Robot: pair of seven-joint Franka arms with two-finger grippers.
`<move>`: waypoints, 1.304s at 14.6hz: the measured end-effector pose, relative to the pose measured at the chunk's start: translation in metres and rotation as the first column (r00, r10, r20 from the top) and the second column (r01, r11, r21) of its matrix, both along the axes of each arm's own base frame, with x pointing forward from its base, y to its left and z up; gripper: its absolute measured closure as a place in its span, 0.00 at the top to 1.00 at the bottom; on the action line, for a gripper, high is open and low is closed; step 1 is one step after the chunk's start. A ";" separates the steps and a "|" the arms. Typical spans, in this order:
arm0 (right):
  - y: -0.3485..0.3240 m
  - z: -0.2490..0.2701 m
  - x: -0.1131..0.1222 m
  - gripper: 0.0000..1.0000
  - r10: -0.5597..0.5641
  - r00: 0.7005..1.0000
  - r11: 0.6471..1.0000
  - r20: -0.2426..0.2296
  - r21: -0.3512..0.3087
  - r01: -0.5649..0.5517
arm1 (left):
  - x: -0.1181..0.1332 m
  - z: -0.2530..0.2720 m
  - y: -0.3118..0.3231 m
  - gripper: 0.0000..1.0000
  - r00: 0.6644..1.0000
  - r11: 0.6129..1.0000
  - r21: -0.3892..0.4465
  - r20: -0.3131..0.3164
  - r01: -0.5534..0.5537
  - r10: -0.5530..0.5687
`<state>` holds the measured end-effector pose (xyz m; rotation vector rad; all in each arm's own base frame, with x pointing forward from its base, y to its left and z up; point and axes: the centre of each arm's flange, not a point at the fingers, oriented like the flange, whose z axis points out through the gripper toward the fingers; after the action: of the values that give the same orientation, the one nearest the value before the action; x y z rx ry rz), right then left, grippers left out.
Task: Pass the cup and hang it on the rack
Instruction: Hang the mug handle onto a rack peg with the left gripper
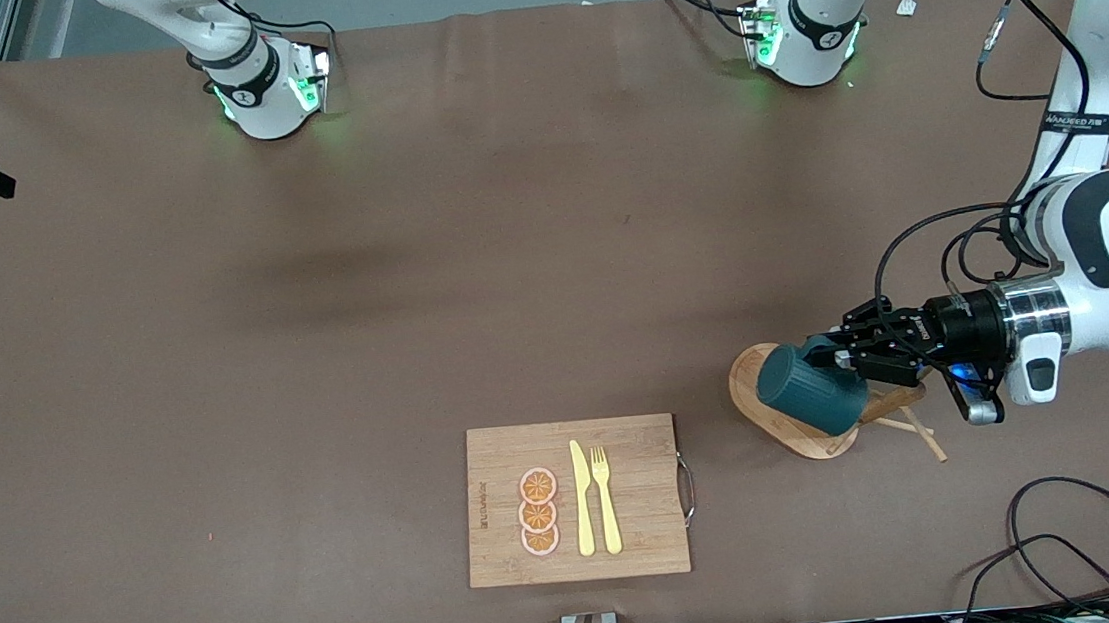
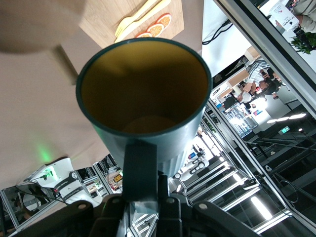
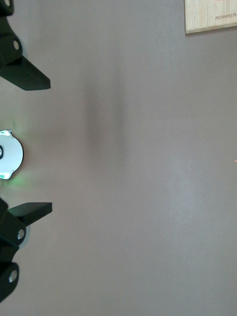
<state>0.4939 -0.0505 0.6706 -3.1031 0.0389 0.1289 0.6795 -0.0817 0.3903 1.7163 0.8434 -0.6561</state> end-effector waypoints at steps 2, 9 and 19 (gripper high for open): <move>-0.001 0.000 0.000 1.00 0.000 1.000 1.000 0.000 -0.005 0.000 | 0.000 0.002 -0.003 0.21 1.000 1.000 -0.011 -0.010 -0.003 0.003; 0.000 0.000 0.000 1.00 0.002 1.000 1.000 -0.001 -0.012 -0.002 | -0.007 -0.012 -0.006 0.21 1.000 1.000 -0.017 -0.012 0.012 -0.012; 0.000 -0.001 0.000 1.00 0.002 1.000 1.000 -0.003 -0.012 -0.002 | -0.014 -0.029 0.031 0.21 1.000 0.999 -0.037 0.012 -0.009 0.009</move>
<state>0.4938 -0.0509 0.6697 -3.1149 0.0361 0.1342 0.6658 -0.0510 0.3617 1.6806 0.8247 -0.6507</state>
